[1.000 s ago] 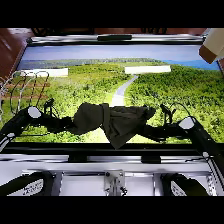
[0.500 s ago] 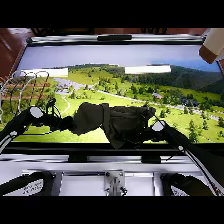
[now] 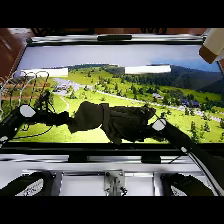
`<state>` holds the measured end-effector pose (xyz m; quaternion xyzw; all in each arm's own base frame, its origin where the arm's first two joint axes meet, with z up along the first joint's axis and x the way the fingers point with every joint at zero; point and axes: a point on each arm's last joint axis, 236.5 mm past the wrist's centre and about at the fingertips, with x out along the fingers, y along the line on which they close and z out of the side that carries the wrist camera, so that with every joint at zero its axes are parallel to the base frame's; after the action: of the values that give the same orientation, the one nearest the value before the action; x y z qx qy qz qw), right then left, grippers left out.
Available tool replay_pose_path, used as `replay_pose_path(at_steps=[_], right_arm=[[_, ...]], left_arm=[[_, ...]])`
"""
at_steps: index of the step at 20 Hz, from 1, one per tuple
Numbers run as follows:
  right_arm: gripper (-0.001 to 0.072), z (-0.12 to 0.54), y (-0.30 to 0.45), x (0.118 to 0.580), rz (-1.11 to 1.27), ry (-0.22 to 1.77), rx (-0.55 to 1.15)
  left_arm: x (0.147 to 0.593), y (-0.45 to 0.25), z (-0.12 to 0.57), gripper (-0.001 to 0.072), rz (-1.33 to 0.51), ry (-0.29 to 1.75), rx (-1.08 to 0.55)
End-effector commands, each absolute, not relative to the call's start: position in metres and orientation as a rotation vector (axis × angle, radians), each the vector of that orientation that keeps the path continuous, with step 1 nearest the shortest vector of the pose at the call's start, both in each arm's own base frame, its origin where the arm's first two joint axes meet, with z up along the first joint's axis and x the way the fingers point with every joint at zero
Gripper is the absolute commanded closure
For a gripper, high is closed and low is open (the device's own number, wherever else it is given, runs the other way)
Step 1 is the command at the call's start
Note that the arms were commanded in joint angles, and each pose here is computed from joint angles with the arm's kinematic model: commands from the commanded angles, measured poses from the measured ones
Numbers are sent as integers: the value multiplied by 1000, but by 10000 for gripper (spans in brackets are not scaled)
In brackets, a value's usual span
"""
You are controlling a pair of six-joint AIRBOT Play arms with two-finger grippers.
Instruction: Fold the shirts.
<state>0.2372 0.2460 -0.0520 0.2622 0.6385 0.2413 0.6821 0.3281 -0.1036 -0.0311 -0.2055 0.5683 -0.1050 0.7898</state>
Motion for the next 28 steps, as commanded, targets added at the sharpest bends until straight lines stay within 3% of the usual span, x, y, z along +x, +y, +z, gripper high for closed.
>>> replay_pose_path(at_steps=[1,3,5,8,10,13,19,21,23,28], right_arm=[[653,51,215,273,654,1128,398],[654,174,179,306,614,751,339],[653,318,134,305,519,326,295],[653,481,85,242,398,-159,245],[653,527,69,207,334,-307,196],[653,532,57,196,263,-318,135],[653,397,53,245,232,254,31],[653,385,50,251,231,302,3],[653,392,49,251,225,269,-8],[653,413,49,232,217,179,-32]], left_arm=[[353,-103,71,670,-302,947,-366],[358,-102,195,671,-347,638,-316],[327,-95,339,671,-370,264,-286],[234,-63,497,672,-304,-194,-291],[192,-37,528,673,-208,-296,-275],[190,-1,496,672,-34,-171,-262],[240,18,310,671,128,516,-160],[244,19,261,671,149,685,-147],[245,18,253,671,149,709,-147],[219,19,330,671,125,458,-176]])
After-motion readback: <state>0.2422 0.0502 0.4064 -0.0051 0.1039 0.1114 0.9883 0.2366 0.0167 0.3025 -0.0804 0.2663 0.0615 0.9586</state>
